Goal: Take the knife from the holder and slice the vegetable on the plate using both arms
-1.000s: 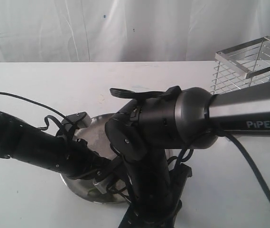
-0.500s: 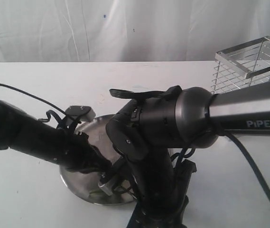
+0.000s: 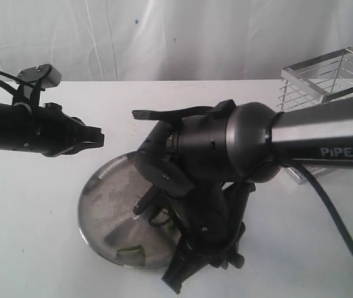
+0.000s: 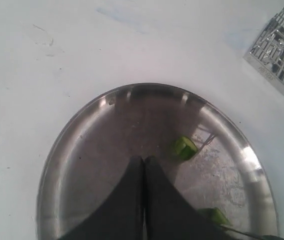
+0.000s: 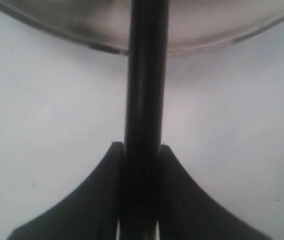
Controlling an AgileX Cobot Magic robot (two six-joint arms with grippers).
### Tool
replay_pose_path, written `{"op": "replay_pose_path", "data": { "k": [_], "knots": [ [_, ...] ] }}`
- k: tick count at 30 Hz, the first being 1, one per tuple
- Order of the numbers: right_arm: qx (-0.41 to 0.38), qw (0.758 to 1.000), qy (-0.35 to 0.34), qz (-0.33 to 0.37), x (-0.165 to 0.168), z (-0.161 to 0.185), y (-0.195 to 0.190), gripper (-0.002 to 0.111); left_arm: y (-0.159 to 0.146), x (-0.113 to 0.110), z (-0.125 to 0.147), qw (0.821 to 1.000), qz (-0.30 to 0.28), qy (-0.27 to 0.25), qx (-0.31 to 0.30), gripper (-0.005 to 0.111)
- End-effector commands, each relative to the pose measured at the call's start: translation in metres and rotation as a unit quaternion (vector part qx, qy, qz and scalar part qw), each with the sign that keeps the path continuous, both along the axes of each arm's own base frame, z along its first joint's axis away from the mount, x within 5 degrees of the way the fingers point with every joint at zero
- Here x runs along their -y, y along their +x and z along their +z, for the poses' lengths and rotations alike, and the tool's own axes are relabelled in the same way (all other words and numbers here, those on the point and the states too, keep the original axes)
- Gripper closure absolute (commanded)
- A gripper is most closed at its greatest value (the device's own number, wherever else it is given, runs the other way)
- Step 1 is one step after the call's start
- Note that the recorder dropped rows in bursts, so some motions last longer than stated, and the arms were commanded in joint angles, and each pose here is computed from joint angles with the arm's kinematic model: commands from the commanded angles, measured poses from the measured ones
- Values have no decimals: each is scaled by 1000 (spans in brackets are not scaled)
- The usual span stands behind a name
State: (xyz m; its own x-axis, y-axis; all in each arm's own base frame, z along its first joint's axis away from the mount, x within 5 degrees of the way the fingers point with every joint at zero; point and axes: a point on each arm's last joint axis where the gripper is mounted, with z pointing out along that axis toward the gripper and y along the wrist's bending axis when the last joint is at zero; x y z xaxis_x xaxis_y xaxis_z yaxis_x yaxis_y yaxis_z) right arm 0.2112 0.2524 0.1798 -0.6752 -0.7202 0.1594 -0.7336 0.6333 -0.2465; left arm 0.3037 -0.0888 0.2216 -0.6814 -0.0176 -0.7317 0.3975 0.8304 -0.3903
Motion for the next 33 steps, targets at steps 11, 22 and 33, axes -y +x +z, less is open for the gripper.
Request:
{"op": "replay_pose_path", "data": {
  "k": [11, 22, 33],
  "knots": [
    [103, 986, 133, 13, -18, 7, 55, 85, 1, -1, 4, 1000, 5, -9, 9, 107],
    [244, 951, 189, -18, 2, 98, 61, 86, -13, -7, 40, 998, -5, -34, 60, 107],
    [377, 840, 297, -252, 189, 208, 76, 108, -70, -82, 53, 981, 182, 3, 69, 107]
  ]
}}
